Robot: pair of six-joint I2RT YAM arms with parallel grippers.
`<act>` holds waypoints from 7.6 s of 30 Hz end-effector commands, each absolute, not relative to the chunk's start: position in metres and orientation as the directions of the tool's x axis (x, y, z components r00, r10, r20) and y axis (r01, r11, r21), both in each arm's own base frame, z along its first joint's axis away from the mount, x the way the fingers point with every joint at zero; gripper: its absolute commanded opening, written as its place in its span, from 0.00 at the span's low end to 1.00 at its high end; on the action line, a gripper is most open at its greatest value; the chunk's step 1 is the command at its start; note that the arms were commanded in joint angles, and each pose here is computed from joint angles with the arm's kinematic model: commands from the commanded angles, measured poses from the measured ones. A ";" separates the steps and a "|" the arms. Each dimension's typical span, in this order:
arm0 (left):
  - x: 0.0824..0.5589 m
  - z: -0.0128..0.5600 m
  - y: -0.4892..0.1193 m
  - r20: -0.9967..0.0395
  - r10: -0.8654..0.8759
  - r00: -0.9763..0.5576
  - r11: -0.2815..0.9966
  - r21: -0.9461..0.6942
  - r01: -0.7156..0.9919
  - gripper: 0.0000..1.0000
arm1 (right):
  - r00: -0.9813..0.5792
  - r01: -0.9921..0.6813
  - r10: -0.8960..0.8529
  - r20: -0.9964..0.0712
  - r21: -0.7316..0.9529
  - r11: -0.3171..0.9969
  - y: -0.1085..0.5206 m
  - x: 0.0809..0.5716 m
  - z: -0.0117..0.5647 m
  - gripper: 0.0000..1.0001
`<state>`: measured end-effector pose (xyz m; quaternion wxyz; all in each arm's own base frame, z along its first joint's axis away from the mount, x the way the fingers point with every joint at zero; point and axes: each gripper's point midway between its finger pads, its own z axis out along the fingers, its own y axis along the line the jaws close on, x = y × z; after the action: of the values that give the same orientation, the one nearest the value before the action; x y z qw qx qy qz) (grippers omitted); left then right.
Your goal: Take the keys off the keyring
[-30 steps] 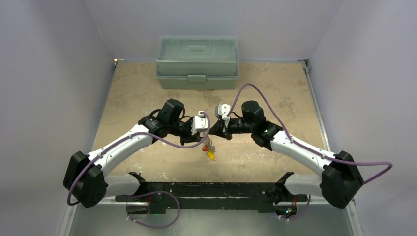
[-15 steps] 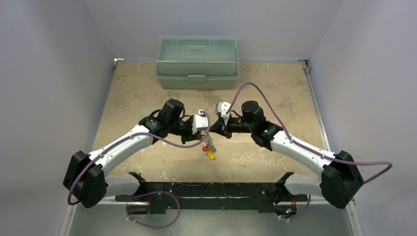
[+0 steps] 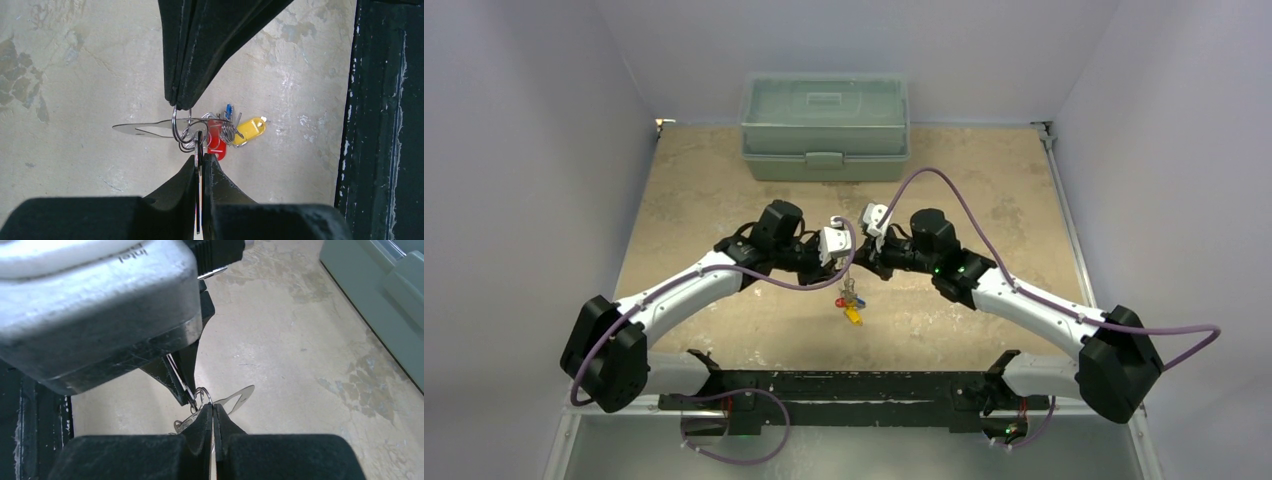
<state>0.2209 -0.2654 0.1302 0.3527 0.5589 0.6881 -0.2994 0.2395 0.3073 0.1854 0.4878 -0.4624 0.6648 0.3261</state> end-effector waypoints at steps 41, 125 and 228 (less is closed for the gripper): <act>0.242 0.192 -0.274 -0.847 0.530 -0.046 0.188 0.065 0.980 0.00 | -0.018 -0.854 -0.343 -0.939 -0.164 0.493 0.297 0.270 0.184 0.00; 0.229 0.197 -0.270 -0.703 0.566 0.430 -0.147 0.427 0.892 0.00 | 0.124 -0.972 -0.345 -0.930 -0.184 0.145 0.309 0.221 0.184 0.00; 0.218 0.232 -0.287 -0.791 0.478 -0.381 0.315 -0.250 0.915 0.00 | 0.067 -0.981 -0.298 -0.952 -0.118 0.155 0.304 0.227 0.195 0.00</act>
<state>0.2169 -0.2839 0.2009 0.2672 0.4461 0.7837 -0.3396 0.2321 0.3024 0.1864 0.4753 -0.5392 0.6032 0.3457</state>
